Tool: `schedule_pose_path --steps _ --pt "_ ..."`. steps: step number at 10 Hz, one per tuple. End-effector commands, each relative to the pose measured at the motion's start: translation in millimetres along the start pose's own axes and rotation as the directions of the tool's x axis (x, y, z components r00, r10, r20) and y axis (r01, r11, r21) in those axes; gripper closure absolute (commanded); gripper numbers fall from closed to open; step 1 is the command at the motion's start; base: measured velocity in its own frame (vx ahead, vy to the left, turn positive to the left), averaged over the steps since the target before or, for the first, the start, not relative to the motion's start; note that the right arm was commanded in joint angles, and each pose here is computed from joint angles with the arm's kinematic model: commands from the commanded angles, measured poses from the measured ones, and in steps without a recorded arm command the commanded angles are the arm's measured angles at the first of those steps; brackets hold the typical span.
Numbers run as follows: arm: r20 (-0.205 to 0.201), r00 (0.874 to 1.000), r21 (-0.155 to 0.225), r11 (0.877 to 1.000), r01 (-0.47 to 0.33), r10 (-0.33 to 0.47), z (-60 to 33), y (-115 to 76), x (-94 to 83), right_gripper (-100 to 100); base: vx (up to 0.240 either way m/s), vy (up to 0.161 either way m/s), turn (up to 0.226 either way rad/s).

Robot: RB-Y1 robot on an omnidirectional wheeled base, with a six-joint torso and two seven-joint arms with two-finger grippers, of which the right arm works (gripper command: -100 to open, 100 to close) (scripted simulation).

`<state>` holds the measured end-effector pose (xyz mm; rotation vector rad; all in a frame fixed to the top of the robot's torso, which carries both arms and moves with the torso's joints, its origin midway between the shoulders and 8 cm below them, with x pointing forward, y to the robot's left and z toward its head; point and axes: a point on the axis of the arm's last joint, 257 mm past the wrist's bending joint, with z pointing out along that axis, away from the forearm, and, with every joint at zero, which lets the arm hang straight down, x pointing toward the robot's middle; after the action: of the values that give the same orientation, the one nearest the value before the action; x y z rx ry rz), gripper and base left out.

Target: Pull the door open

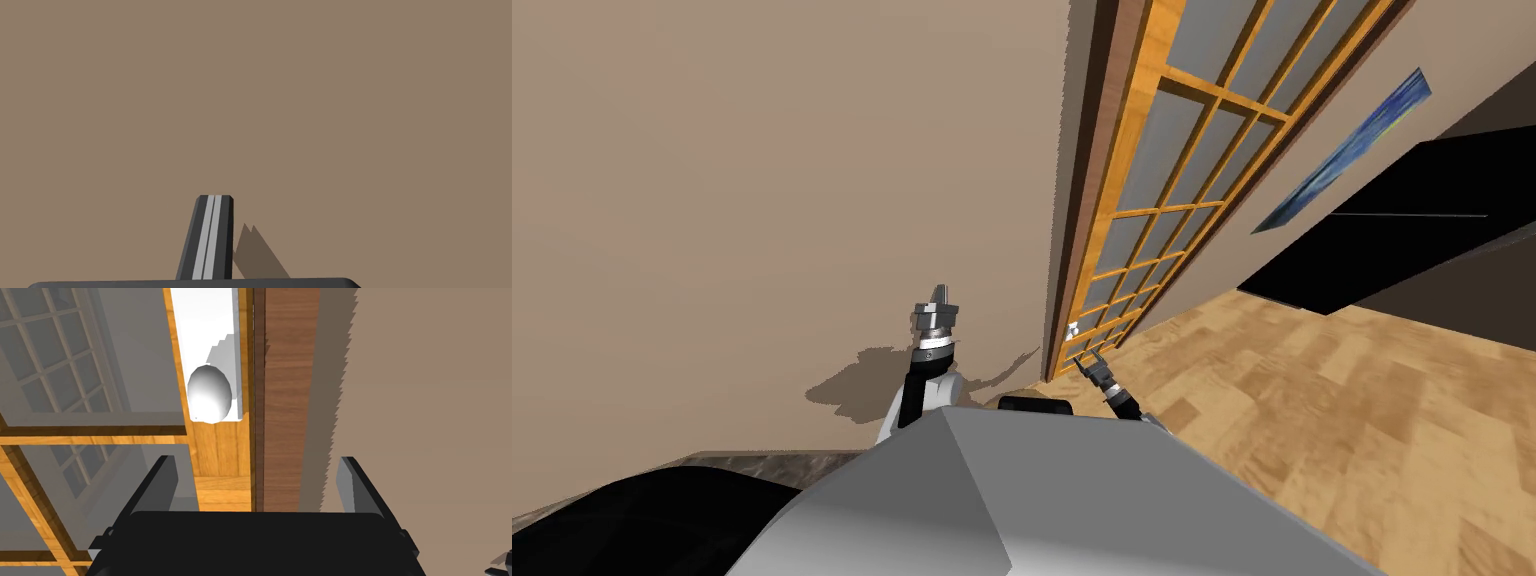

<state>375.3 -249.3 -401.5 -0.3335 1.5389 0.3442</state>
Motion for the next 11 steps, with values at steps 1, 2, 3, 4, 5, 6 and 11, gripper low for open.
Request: schedule_pose_path --steps 1,2,3,4,5,6,11 --pt "0.005 1.0 0.062 0.998 0.005 -0.005 -9.9 -20.5 -1.1 -100 -0.005 0.1 0.378" --pt "0.006 1.0 0.084 0.996 0.006 -0.007 -13.8 -28.2 -1.0 -100 0.025 0.092 0.261" --pt "0.006 1.0 0.084 0.996 0.006 -0.007 -13.8 -28.2 -1.0 -100 0.028 0.044 0.052" --pt "0.006 1.0 0.084 0.996 0.006 -0.007 -13.8 -28.2 -1.0 -100 0.015 0.001 -0.025" --pt "0.008 1.0 0.128 0.992 0.009 -0.01 -21.8 -43.4 -1.1 -100 0.043 0.006 0.266" --pt "0.009 1.0 0.149 0.989 0.01 -0.012 -25.9 -50.7 -1.1 -100 0.065 0.005 0.351" --pt "0.012 1.0 0.241 0.97 0.018 -0.021 -44.8 -81.2 -1.9 -100 0.06 -0.015 0.174"
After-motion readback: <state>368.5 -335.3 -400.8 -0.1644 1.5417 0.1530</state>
